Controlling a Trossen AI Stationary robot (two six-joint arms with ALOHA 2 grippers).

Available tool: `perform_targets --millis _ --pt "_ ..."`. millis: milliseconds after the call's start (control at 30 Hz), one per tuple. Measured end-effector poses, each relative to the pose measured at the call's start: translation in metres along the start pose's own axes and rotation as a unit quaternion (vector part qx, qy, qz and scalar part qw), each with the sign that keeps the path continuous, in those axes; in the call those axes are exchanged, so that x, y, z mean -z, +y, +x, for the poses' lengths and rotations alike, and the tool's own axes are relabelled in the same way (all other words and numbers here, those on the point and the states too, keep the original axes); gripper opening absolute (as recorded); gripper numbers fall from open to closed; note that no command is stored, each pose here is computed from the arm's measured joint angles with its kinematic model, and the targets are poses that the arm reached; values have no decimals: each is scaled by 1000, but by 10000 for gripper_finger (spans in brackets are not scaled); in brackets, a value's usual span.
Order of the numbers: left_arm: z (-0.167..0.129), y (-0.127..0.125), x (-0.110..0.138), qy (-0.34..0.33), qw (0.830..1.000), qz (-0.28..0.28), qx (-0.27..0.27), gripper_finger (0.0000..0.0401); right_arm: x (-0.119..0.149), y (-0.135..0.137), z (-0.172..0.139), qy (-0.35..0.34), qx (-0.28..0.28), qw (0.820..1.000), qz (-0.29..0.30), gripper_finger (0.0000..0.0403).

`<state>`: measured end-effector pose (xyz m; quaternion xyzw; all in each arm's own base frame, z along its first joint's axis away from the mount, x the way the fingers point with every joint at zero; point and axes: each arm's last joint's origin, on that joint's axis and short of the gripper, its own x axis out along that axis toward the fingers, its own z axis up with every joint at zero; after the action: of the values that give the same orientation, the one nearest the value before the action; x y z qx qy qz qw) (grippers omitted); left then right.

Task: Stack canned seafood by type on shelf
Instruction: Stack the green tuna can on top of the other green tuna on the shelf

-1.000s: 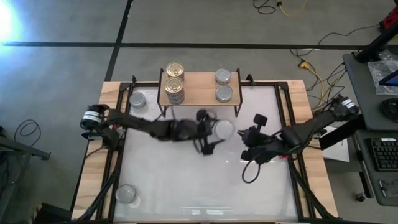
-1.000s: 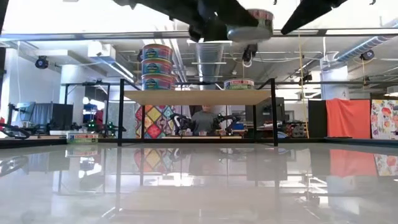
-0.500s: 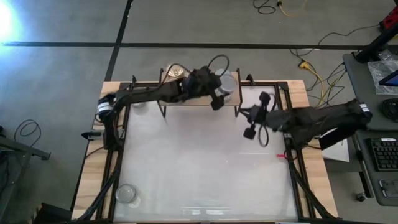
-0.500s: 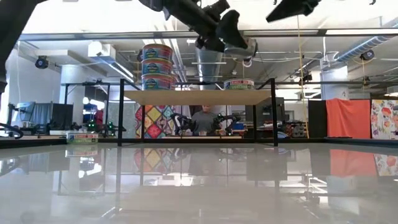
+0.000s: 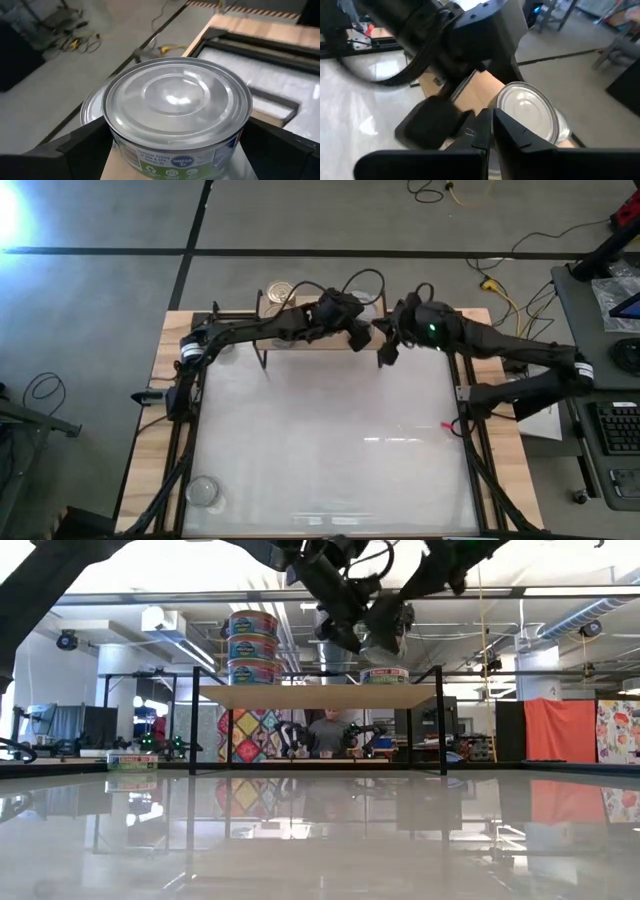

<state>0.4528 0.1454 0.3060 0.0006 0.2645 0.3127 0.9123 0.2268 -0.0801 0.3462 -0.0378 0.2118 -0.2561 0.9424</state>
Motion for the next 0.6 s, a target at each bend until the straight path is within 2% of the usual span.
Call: perform_targets --millis 267,367,500,600 --pt "-5 -3 4 28 1000 9 -3 373 11 -35 39 45 -19 998 28 13" --pt "-6 -5 6 43 999 12 18 373 12 -39 46 47 -48 997 27 13" --pt "-8 -7 3 43 997 10 62 373 10 -39 49 42 -56 997 12 13" --pt "-8 -7 4 49 996 25 66 375 12 -38 51 45 -61 997 -1 13"
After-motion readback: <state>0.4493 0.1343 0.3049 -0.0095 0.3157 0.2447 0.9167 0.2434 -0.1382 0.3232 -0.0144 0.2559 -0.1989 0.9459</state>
